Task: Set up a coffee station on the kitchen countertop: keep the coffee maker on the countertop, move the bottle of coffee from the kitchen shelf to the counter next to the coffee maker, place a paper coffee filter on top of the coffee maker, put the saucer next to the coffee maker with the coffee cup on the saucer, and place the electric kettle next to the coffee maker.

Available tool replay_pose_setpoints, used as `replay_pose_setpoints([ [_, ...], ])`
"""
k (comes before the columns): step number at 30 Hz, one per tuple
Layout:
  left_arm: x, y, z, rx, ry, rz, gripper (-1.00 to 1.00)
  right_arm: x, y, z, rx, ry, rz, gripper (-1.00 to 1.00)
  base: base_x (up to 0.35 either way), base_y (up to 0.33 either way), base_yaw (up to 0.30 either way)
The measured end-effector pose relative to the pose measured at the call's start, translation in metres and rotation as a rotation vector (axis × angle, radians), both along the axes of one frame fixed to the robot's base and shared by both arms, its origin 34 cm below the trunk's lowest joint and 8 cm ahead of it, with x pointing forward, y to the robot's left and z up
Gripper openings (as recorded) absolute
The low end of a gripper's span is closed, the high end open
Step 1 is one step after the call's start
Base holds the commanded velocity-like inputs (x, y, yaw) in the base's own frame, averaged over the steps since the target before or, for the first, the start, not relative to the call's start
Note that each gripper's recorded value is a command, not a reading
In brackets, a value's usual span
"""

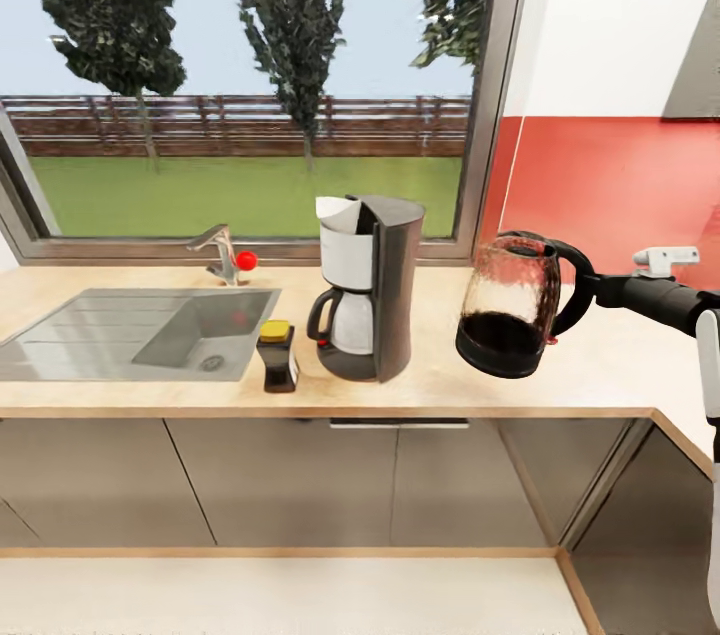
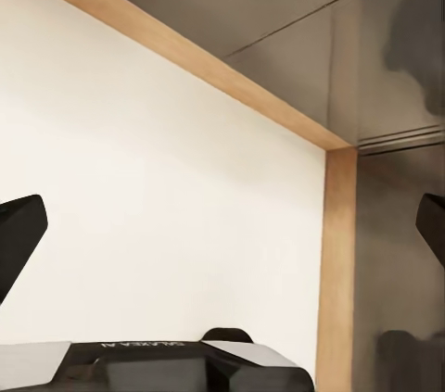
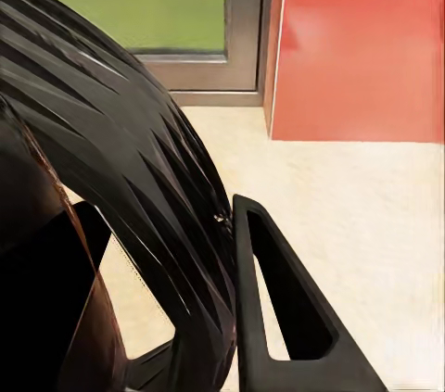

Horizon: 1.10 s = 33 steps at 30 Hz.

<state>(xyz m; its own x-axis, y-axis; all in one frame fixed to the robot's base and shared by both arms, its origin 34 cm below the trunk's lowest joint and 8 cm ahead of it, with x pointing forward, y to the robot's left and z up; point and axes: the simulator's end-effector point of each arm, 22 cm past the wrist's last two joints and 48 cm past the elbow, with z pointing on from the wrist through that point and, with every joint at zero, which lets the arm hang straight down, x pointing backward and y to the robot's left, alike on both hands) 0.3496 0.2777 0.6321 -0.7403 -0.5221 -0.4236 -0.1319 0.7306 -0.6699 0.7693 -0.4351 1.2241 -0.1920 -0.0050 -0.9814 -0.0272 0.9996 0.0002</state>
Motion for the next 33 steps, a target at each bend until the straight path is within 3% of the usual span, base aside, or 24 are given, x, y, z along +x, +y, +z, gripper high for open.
replay_pose_setpoints([
  [14,0.0000,0.0004,0.0002,0.000,-0.001,0.001,1.00,-0.0003,0.0001,0.0002,0.000,-0.001,0.001,-1.00,-0.004,-0.063,0.116],
  [33,0.0000,0.0006,0.0004,0.000,-0.001,0.001,1.00,0.0010,0.0023,-0.0034,0.006,0.004,0.006,-1.00,0.149,-0.069,0.002],
])
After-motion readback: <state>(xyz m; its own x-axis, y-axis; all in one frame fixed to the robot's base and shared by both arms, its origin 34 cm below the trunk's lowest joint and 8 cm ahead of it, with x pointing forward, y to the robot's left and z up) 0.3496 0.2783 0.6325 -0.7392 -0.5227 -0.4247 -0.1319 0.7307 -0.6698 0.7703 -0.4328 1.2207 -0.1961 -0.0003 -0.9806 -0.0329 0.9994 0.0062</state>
